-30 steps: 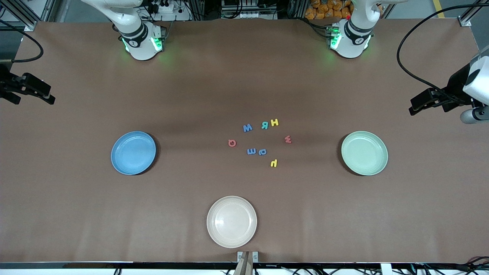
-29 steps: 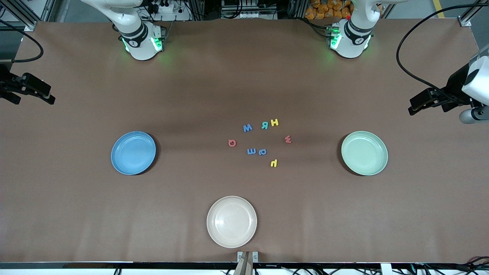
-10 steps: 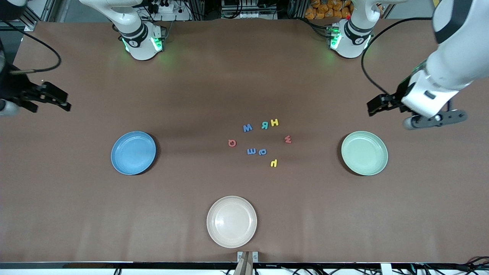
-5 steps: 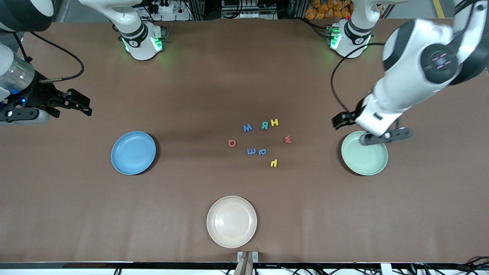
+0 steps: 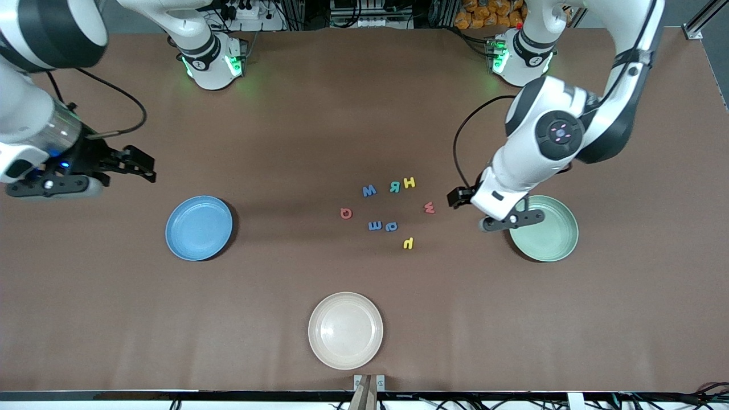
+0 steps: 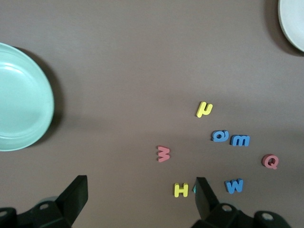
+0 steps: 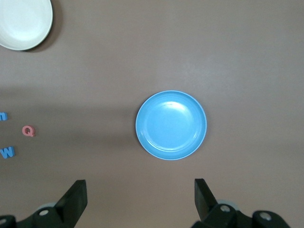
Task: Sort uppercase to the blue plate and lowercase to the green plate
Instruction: 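Move the left gripper and the right gripper toward the foam letters, then grasp the pink m with the left gripper while the right gripper grasps Q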
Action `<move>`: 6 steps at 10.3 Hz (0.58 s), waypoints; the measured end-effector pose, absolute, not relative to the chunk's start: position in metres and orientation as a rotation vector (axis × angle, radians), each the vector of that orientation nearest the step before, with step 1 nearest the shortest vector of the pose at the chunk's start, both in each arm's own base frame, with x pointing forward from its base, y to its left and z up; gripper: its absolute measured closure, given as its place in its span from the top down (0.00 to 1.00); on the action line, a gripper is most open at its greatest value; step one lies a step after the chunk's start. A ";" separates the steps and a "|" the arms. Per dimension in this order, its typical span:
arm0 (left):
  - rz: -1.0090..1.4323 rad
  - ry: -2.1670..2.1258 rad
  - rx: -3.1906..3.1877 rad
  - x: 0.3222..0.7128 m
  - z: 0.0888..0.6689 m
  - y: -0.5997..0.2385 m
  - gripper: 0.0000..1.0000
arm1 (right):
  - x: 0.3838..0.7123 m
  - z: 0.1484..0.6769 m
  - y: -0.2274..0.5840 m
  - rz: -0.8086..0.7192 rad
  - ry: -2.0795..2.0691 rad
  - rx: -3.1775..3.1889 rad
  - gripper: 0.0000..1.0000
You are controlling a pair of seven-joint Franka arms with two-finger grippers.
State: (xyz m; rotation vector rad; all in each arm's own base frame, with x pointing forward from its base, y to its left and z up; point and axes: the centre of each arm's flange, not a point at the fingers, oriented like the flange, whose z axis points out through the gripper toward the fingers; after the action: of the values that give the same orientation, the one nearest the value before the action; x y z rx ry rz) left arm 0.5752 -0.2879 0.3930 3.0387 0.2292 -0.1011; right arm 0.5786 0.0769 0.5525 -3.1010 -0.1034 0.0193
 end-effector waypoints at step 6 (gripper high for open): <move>-0.057 0.224 3.090 0.559 0.312 -0.348 1.00 | 0.594 0.499 0.140 0.044 -0.307 -3.075 1.00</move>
State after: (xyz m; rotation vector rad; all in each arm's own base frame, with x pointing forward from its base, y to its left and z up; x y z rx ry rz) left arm 0.5586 -0.3475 0.3123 3.0895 0.2245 -0.0573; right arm 0.5940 0.1402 0.4994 -3.0751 -0.3066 0.0439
